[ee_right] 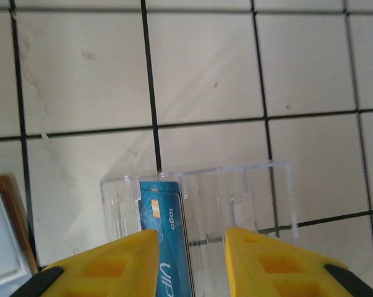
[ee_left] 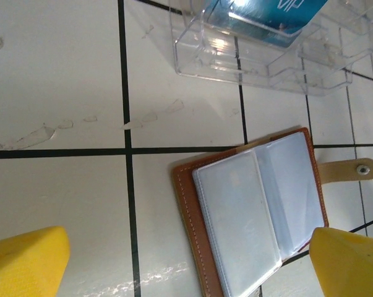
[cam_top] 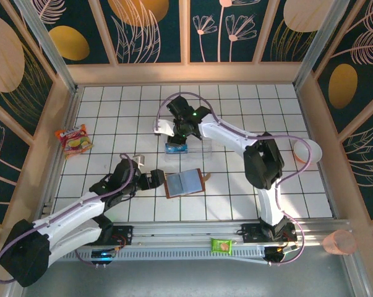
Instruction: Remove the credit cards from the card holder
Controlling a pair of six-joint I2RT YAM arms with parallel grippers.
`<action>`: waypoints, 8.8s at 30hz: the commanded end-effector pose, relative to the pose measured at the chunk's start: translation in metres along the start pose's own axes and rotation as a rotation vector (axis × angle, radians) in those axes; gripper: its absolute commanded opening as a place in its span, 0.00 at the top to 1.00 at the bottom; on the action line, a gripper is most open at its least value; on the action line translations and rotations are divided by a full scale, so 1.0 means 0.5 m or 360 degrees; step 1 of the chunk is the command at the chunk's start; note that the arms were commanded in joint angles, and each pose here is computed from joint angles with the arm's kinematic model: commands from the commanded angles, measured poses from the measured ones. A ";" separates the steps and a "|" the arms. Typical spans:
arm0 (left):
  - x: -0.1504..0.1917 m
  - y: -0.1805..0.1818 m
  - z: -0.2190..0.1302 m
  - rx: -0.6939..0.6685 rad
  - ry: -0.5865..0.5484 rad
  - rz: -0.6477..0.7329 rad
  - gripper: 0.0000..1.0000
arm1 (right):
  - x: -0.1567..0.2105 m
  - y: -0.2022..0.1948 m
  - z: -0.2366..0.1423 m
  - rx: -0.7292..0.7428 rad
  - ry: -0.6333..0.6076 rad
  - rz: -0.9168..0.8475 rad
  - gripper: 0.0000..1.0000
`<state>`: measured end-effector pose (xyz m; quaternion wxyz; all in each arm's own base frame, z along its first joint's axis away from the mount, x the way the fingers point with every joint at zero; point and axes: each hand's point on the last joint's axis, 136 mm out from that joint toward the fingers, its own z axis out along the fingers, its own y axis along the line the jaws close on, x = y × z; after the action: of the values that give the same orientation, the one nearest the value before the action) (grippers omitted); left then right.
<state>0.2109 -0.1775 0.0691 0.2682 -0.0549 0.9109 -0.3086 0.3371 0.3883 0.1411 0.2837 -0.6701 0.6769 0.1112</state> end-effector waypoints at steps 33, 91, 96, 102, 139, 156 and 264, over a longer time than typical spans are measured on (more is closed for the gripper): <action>-0.025 0.031 -0.035 0.0053 -0.0307 -0.0126 0.08 | 0.110 0.316 0.061 0.0378 0.0099 0.1342 0.59; 0.086 -0.012 0.101 0.0078 0.0251 0.0125 1.00 | 0.236 0.317 -0.009 0.0576 0.0115 0.2153 0.78; 0.077 -0.021 0.097 0.0097 0.0230 0.0150 1.00 | 0.311 0.310 -0.051 0.0779 0.0155 0.2281 0.61; 0.066 -0.038 0.090 0.0130 0.0213 0.0177 0.95 | 0.292 0.285 -0.099 0.0776 0.0039 0.2194 0.58; 0.071 -0.040 0.112 0.0120 0.0264 0.0240 1.00 | 0.235 0.321 -0.091 0.0371 -0.0027 0.2066 0.85; 0.078 -0.016 0.116 0.0046 0.0272 0.0233 0.98 | 0.146 0.319 0.042 -0.0316 -0.0084 0.2082 0.78; 0.013 -0.060 0.077 0.0114 0.0129 0.0219 0.60 | 0.073 0.171 -0.230 0.0273 -0.0450 0.1201 1.00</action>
<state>0.2168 -0.2319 0.0439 0.2309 0.0464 0.9154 -0.3266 0.2188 0.3032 0.1753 0.3192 -0.2462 0.8697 0.2849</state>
